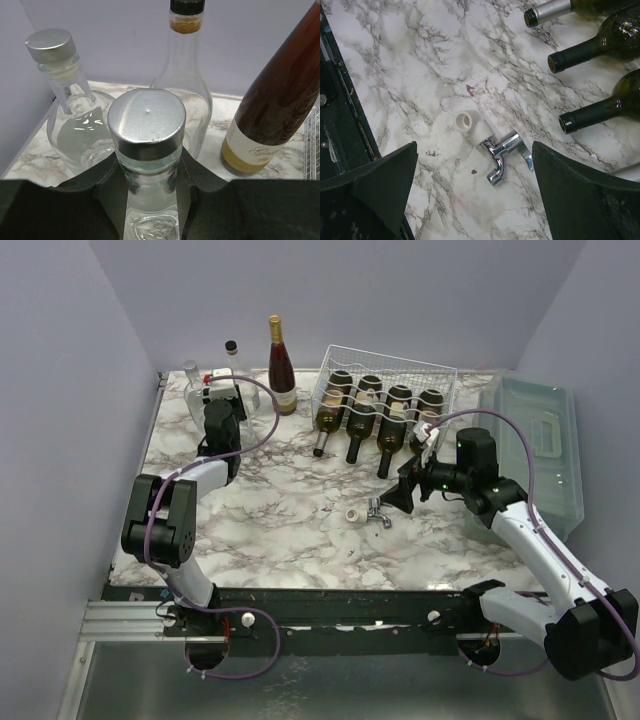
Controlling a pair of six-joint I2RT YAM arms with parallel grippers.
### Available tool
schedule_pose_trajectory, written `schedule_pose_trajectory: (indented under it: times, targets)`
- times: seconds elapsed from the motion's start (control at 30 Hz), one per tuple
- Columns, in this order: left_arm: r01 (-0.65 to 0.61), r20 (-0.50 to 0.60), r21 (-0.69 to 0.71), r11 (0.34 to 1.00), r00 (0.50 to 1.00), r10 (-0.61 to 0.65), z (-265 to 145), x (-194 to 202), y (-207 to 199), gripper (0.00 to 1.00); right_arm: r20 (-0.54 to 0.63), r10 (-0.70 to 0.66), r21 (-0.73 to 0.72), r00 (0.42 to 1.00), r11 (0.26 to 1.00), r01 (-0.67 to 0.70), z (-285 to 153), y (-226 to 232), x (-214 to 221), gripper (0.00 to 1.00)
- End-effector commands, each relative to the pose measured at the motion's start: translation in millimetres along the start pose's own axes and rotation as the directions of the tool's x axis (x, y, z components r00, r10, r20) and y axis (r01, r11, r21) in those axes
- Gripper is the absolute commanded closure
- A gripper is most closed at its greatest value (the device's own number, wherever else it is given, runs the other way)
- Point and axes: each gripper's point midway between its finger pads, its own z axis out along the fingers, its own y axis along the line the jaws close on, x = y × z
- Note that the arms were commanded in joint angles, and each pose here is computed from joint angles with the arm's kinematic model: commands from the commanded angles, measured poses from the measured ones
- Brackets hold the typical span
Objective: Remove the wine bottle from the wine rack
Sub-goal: Move the wine bottle to the center of the board.
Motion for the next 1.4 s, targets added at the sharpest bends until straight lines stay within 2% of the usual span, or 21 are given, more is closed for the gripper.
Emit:
schedule_pose_trajectory:
  times: [0.0, 0.47, 0.6, 0.83, 0.93, 1.07, 1.13, 1.37]
  targets:
    - [0.09, 0.293, 0.016, 0.996, 0.952, -0.091, 16, -97, 0, 1.0, -0.025, 0.004, 0.012, 1.0, 1.0, -0.004, 2, -4, 9, 0.0]
    - [0.085, 0.276, 0.007, 0.996, 0.958, -0.084, 32, -85, -1, 1.0, -0.037, 0.01, 0.012, 0.999, 1.0, -0.009, 4, -6, 13, 0.01]
    - [0.085, 0.268, -0.003, 0.996, 0.96, -0.082, 35, -81, 0, 0.93, -0.036, 0.009, 0.011, 0.999, 1.0, -0.009, 3, -6, 12, 0.0]
    - [0.087, 0.256, -0.005, 0.996, 0.963, -0.083, 36, -78, 1, 0.68, -0.036, 0.006, 0.012, 0.999, 1.0, -0.006, 3, -6, 12, 0.01]
    - [0.089, 0.25, -0.002, 0.996, 0.965, -0.086, 34, -76, 0, 0.44, -0.037, 0.004, 0.013, 0.999, 1.0, -0.004, 3, -6, 12, 0.0]
    - [0.097, 0.248, 0.004, 0.995, 0.964, -0.095, 27, -76, 2, 0.19, -0.036, 0.001, 0.013, 0.999, 1.0, -0.001, 3, -6, 12, 0.0]
    - [0.111, 0.25, 0.008, 0.994, 0.962, -0.109, 21, -79, 3, 0.03, -0.037, 0.001, 0.013, 0.999, 1.0, 0.0, 3, -6, 12, 0.0]
    - [0.153, 0.267, 0.056, 0.987, 0.95, -0.162, -10, -101, 5, 0.01, -0.038, -0.011, 0.015, 0.999, 1.0, 0.012, 2, -6, 12, 0.0]
